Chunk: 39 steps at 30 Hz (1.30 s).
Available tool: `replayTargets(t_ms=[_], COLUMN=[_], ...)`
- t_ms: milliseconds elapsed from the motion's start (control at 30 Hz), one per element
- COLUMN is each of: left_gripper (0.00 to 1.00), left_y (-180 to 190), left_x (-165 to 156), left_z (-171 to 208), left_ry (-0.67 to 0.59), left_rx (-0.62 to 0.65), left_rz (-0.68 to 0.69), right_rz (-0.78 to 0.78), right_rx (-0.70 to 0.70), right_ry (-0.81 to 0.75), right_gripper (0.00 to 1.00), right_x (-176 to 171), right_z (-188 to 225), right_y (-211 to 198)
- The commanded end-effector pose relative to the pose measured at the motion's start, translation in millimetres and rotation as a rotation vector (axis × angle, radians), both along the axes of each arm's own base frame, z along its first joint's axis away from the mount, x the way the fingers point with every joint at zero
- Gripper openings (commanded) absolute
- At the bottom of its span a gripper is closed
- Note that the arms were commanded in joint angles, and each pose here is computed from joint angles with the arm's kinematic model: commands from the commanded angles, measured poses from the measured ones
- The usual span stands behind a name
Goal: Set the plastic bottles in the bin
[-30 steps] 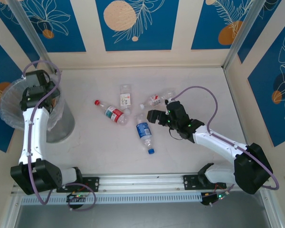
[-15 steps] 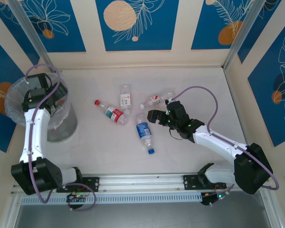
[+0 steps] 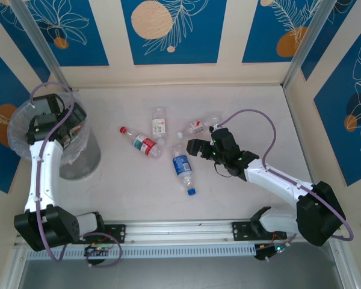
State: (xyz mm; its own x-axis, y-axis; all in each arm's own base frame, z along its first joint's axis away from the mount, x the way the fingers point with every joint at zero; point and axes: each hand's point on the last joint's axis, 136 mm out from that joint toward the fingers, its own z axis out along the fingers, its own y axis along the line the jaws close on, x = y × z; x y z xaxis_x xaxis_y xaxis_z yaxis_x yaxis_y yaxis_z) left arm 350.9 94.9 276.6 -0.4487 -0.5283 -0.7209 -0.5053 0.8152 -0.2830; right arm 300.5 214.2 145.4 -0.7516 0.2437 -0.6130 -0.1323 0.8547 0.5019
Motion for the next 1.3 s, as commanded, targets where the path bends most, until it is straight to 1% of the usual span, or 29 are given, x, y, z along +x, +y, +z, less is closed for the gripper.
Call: replayTargets(t_ms=[0,167,300,500,633,733,867,967,1067,1100,1200,1267], left_gripper=[0.96,0.99,0.99,0.99,0.99,0.99,0.99,0.99,0.99,0.99,0.99,0.99], left_y=[-12,-5,-8,-26,-42,-55,-86,-116,-144,-155,-179,-197], left_x=[1,-5,-8,-6,-8,-11,-15,-16,-12,-10,-1,7], left_z=[18,33,44,55,74,92,109,104,90,84,61,42], left_ry=[-0.053,-0.078,-0.107,-0.171,-0.242,-0.264,-0.236,-0.193,-0.174,-0.166,-0.123,-0.085], left_rx=[-0.063,-0.035,-0.032,-0.082,-0.104,-0.081,-0.014,0.031,-0.014,-0.027,-0.021,-0.031], left_rz=[-0.042,-0.002,-0.014,-0.099,-0.172,-0.230,-0.309,-0.345,-0.359,-0.371,-0.341,-0.345], right_rz=[-0.028,-0.028,-0.028,-0.025,-0.030,-0.031,-0.028,0.006,0.021,0.026,0.023,0.016], right_rx=[0.004,0.003,0.000,-0.004,-0.007,-0.008,-0.031,-0.101,-0.158,-0.164,-0.155,-0.136], right_ry=[-0.010,-0.008,-0.006,0.005,0.015,0.020,0.002,-0.055,-0.085,-0.096,-0.118,-0.130], right_gripper=[1.00,1.00,1.00,1.00,1.00,1.00,1.00,1.00,1.00,1.00,1.00,1.00], right_x=[3,3,3,4,4,4,7,13,17,18,18,18], right_z=[2,2,1,-2,-5,-7,-6,1,6,8,13,15], right_y=[-4,-4,-4,-2,-3,-3,-4,-6,-9,-9,-10,-10])
